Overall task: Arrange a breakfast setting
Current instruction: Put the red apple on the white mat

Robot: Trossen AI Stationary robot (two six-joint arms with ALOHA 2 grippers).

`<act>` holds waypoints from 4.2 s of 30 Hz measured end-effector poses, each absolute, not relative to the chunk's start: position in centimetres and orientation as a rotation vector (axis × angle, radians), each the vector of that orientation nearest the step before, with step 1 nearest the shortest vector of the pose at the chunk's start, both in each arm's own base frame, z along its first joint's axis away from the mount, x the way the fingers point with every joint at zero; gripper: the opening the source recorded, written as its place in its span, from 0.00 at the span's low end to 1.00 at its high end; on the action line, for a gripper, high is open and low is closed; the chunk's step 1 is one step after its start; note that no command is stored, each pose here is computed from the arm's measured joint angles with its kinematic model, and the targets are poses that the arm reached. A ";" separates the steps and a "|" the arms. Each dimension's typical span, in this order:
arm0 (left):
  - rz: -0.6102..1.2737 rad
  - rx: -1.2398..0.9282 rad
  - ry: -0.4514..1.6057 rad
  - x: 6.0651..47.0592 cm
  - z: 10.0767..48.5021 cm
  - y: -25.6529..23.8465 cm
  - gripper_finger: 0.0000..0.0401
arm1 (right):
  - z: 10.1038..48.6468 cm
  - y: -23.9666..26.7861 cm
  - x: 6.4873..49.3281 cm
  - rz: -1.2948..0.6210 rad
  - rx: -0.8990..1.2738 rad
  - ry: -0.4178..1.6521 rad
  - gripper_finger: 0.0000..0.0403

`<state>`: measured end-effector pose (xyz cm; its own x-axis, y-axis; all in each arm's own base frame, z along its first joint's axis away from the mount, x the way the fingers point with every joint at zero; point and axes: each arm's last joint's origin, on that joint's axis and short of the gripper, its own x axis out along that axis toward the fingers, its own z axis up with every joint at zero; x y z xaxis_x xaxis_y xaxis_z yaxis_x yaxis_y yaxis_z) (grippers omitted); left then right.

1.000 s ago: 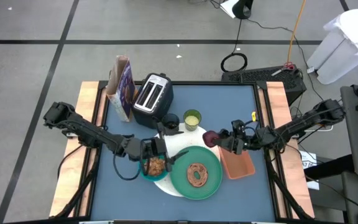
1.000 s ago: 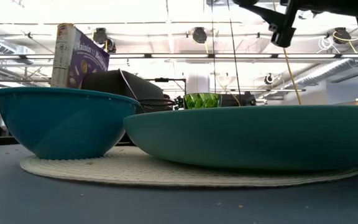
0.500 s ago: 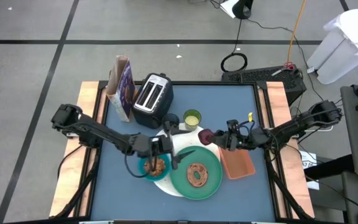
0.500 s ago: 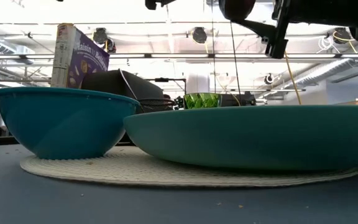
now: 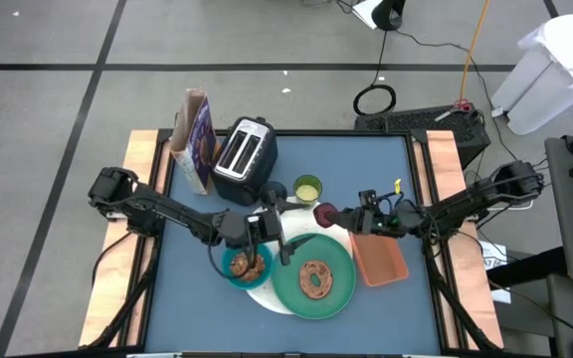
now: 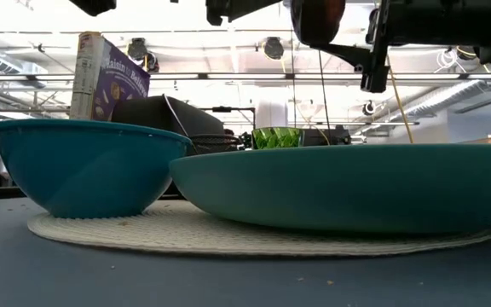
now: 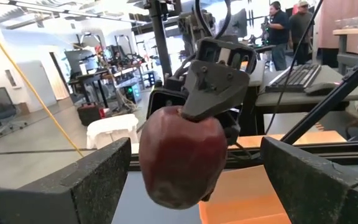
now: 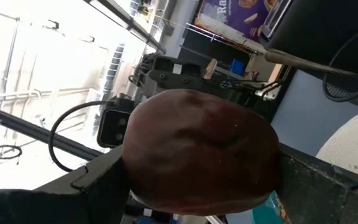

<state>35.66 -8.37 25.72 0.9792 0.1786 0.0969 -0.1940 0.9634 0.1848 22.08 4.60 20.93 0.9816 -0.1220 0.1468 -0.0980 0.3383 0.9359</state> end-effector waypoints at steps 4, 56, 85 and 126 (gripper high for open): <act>0.197 0.195 -0.079 35.7 25.7 -8.0 0.91 | 20.6 4.4 22.3 -0.031 1.233 -0.198 0.81; 0.228 0.125 -0.069 35.8 25.6 -7.4 0.77 | 21.4 5.0 26.2 -0.016 1.316 -0.225 0.81; 0.224 0.117 -0.066 35.9 25.6 -7.3 0.64 | 21.4 5.0 26.2 -0.018 1.309 -0.224 0.89; 0.216 0.082 -0.035 35.9 25.2 -7.3 0.64 | 21.7 4.8 26.0 0.016 0.610 -0.152 0.98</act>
<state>35.93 -7.30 25.18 0.9762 0.2123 0.0440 -0.2152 0.9735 0.0775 26.02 4.77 21.72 0.9888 -0.0301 0.1464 -0.0594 0.8196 0.5698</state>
